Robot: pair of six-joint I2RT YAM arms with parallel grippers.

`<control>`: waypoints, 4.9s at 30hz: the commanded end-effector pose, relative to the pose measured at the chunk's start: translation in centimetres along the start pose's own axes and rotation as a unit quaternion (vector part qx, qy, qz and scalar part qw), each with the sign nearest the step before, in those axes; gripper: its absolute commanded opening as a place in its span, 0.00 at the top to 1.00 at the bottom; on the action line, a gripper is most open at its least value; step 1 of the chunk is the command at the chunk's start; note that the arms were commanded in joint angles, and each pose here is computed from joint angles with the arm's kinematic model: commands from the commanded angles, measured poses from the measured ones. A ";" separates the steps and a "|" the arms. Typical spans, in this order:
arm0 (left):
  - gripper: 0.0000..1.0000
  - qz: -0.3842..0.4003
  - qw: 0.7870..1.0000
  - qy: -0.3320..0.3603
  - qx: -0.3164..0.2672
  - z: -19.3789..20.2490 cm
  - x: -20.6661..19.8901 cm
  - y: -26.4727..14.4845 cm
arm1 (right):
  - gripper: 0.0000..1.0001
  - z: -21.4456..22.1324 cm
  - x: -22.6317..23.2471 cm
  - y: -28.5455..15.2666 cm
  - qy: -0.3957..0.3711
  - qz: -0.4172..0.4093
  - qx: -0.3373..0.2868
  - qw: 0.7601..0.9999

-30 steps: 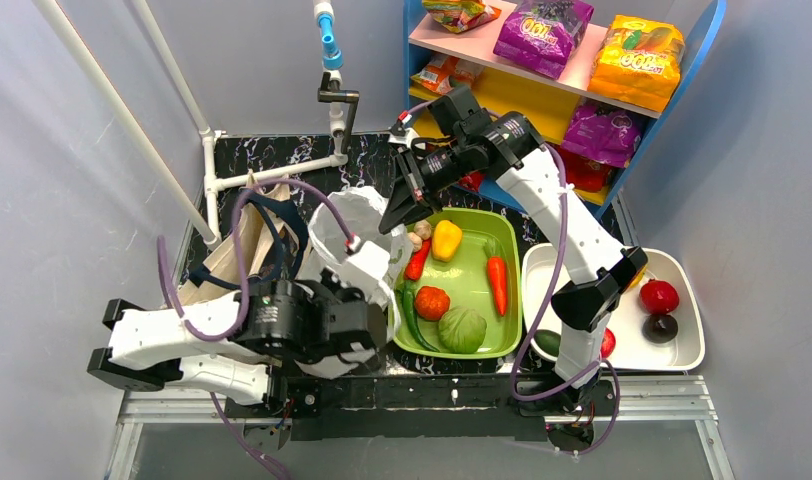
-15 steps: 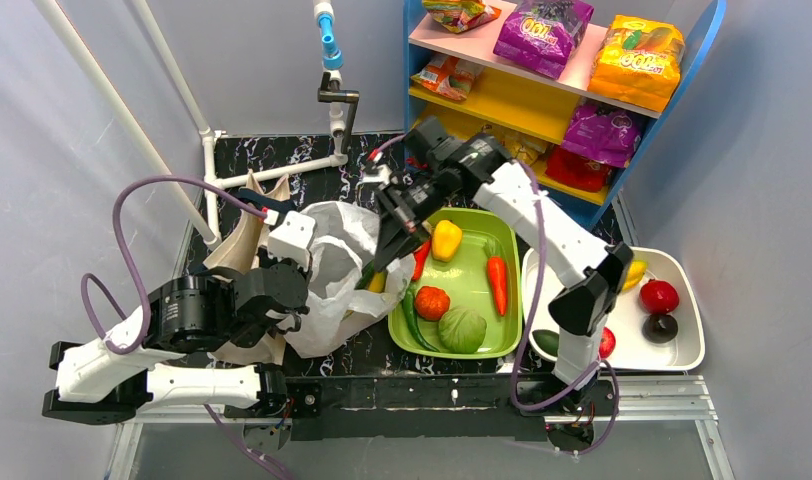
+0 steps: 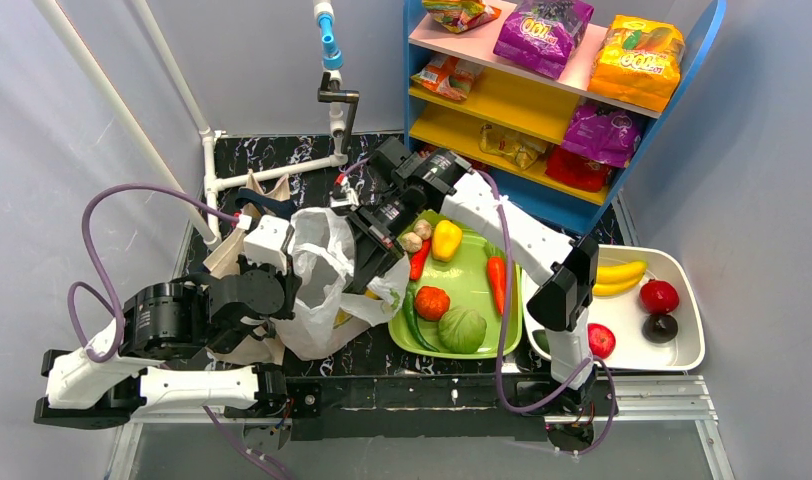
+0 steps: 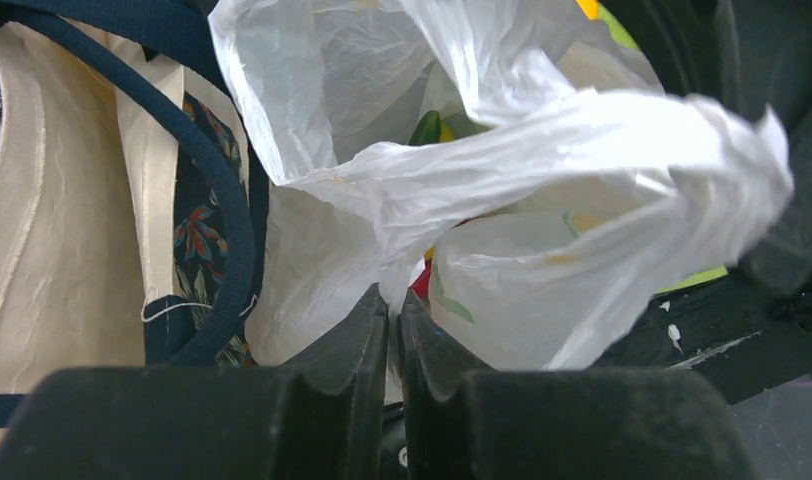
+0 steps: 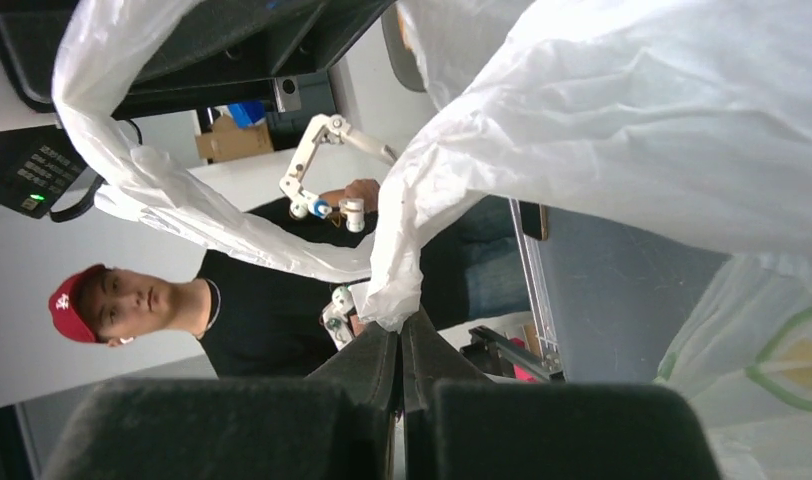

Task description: Place the food into the grocery bag and tie it

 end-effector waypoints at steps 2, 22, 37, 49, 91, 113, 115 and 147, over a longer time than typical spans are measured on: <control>0.90 -0.015 1.000 -0.007 0.020 0.2 0.2 -0.3 | 0.99 1.5 3.1 1.7 -0.039 -0.039 0.030 0.998; 0.53 -0.010 0.996 -0.049 0.078 0.7 0.9 -2.4 | 0.99 0.9 2.5 4.4 -0.015 -0.030 0.038 0.999; 0.57 0.108 0.969 -0.029 0.219 1.6 -0.5 -6.4 | 0.99 0.9 2.5 4.4 -0.005 -0.029 0.041 0.999; 0.72 0.162 0.969 -0.069 0.173 2.5 -3.9 -3.5 | 0.99 0.8 2.2 4.5 -0.004 -0.038 0.047 0.998; 0.50 0.252 0.906 0.311 -0.139 0.8 -1.6 1.0 | 0.99 0.6 1.6 3.8 0.007 -0.042 0.047 0.998; 0.51 0.261 0.873 0.377 -0.167 1.6 -3.3 2.9 | 0.99 0.8 2.1 3.5 0.007 -0.041 0.045 0.998; 0.60 0.263 0.872 0.374 -0.173 1.3 -3.7 2.9 | 0.99 0.9 2.2 3.4 0.007 -0.040 0.044 0.998; 1.00 0.304 0.914 0.249 -0.106 0.3 -4.6 0.3 | 0.64 -1.4 1.6 -3.7 -0.140 0.089 -0.158 0.973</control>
Point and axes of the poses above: each gripper's point midway between its finger pads, its own y axis out along the fingers, its own x axis along the line the jaws close on, z = x × y, the point moved 6 cm from there along -y, back along the fingers, and after that the axes turned 15 degrees about -y, right-handed, at the moved point
